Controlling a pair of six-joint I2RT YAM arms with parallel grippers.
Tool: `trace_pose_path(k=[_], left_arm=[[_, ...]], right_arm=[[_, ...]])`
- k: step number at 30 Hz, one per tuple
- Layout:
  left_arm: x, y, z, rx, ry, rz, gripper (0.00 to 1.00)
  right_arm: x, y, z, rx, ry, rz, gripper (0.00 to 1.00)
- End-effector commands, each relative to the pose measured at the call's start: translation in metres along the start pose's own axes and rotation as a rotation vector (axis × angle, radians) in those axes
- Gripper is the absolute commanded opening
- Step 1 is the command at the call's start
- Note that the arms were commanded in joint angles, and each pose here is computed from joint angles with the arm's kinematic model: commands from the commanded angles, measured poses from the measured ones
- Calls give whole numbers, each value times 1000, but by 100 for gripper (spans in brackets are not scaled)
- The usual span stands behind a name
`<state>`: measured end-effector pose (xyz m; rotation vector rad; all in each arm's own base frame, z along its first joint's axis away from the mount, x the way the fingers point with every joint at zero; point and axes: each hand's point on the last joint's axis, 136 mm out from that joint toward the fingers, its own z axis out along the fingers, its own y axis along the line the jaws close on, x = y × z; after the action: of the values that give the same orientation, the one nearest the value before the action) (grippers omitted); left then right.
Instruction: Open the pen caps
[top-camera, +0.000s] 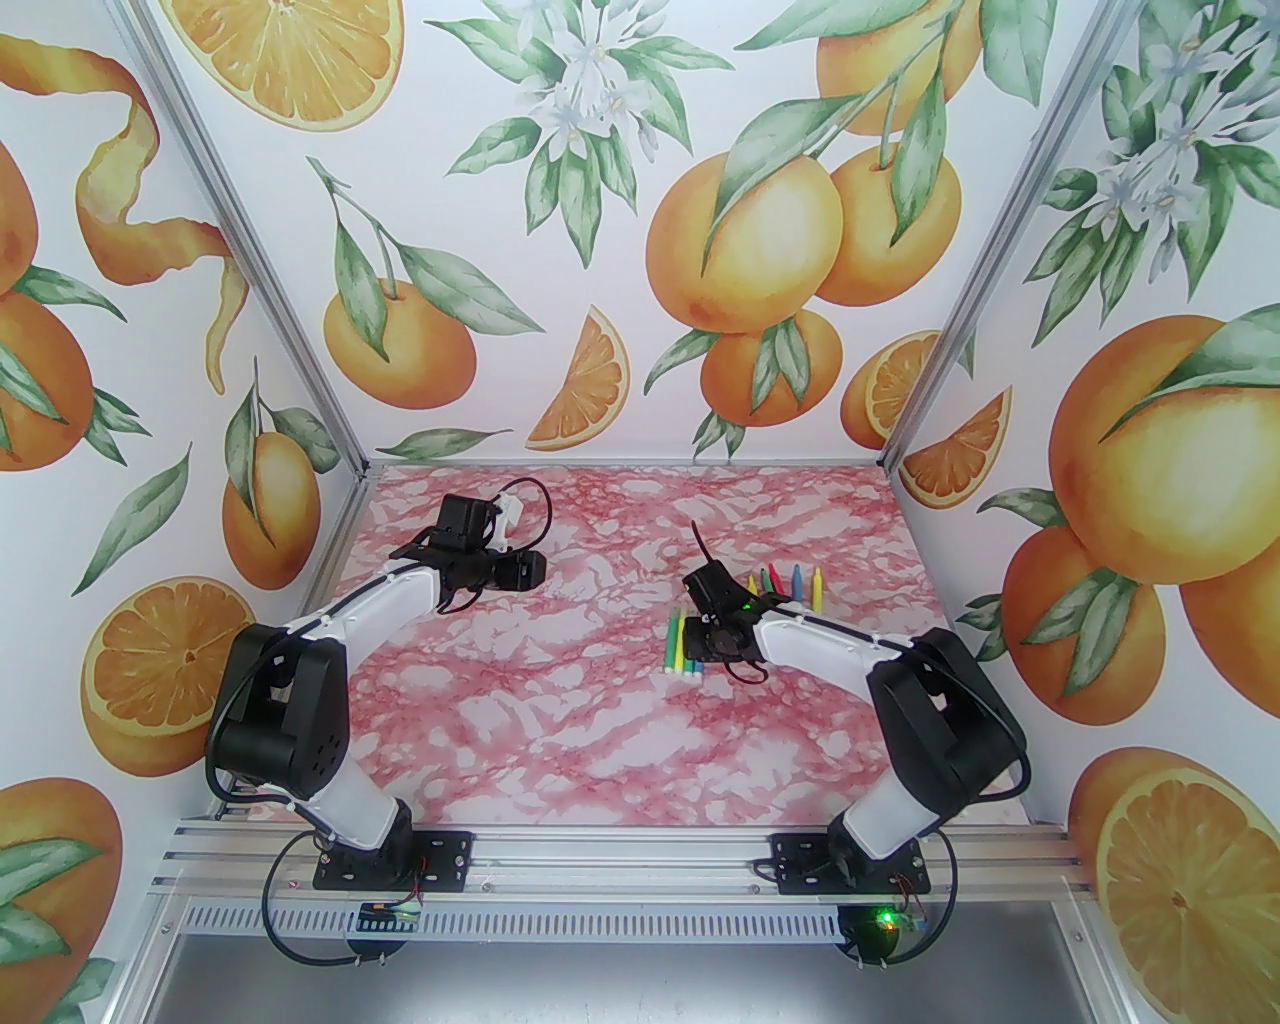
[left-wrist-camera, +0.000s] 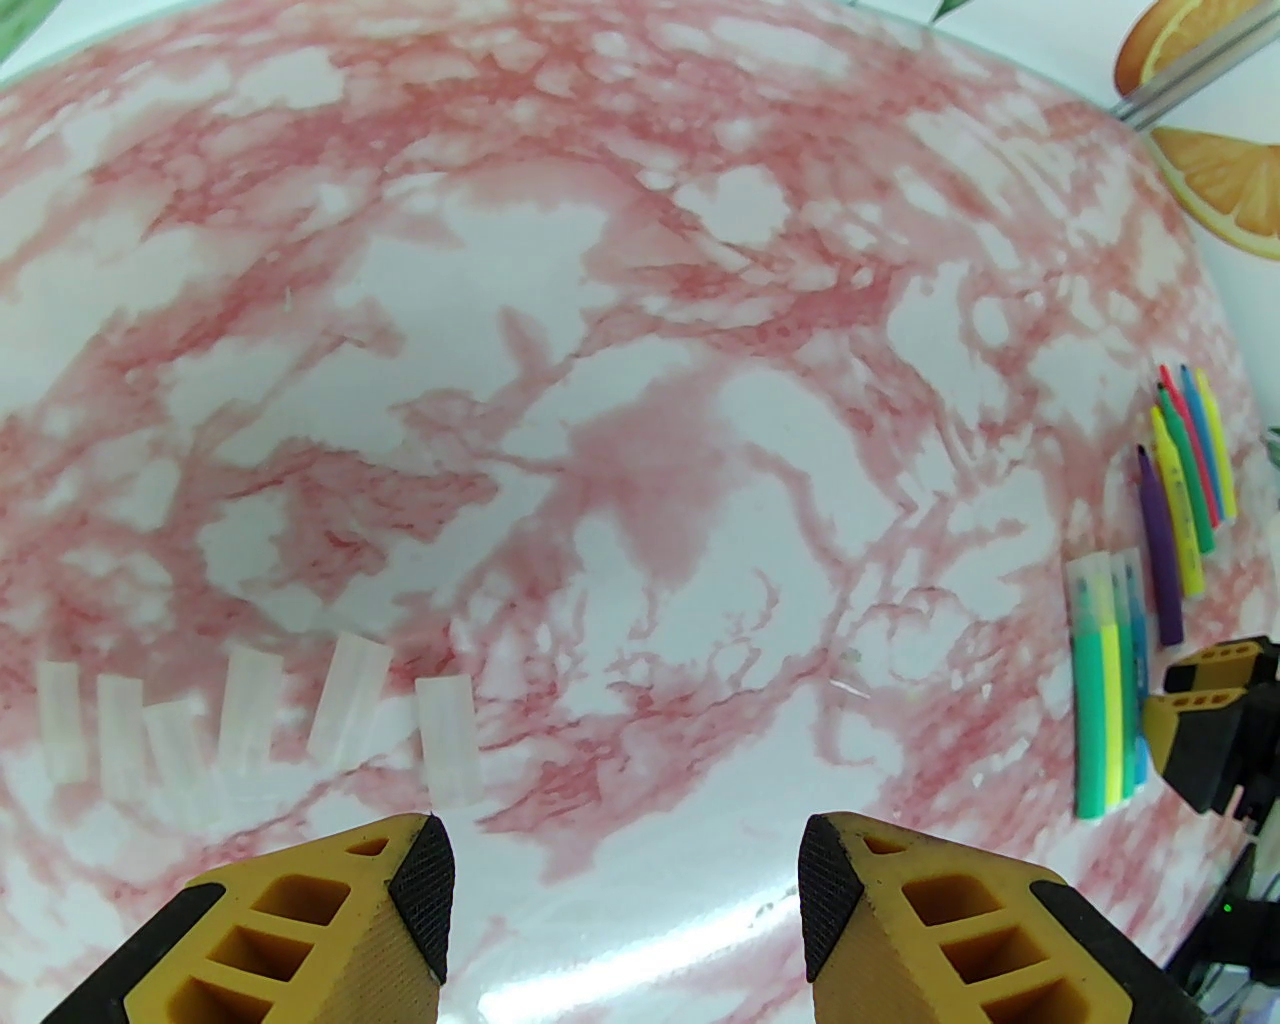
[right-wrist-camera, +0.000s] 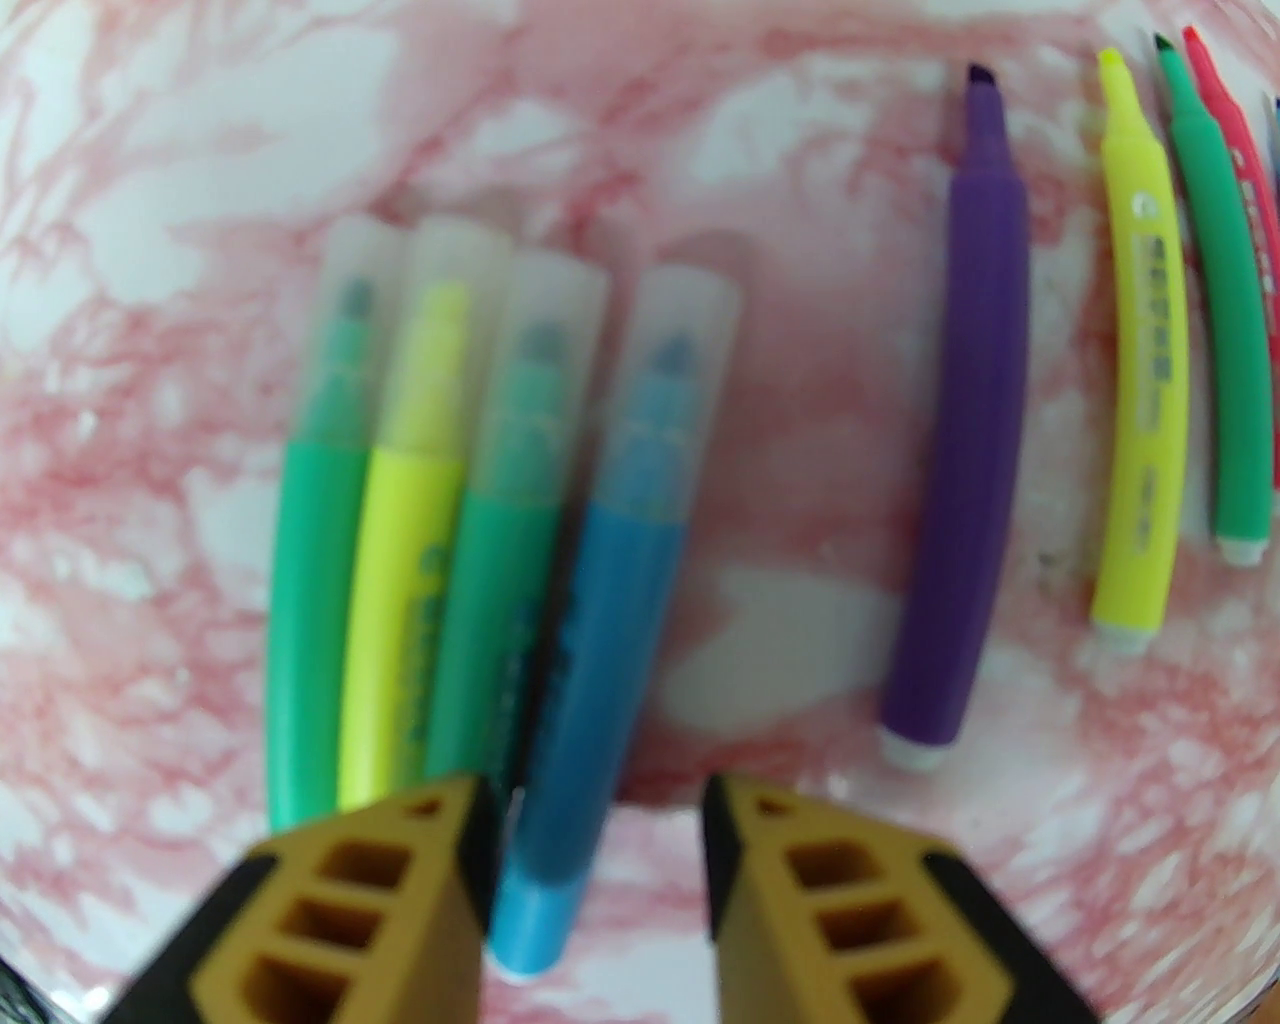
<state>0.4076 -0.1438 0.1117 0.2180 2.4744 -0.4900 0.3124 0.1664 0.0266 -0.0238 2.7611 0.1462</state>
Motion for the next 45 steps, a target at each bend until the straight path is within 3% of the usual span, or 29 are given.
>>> trace_pose_path(k=[1, 11, 19, 38, 45], left_arm=[[-4, 0, -2, 3, -20, 11, 61], [-5, -2, -3, 10, -21, 10, 61], [-6, -14, 1, 91, -40, -34, 61], [-4, -17, 3, 115, -31, -43, 62], [-7, -31, 4, 188, -41, -69, 62]], right_arm=[[9, 0, 8, 6, 26, 2, 39], [15, -3, 17, 21, 45, 2, 35], [11, -3, 17, 28, 42, -10, 25], [8, -4, 19, 63, 59, -28, 18], [-18, 10, -11, -30, -72, -26, 11]])
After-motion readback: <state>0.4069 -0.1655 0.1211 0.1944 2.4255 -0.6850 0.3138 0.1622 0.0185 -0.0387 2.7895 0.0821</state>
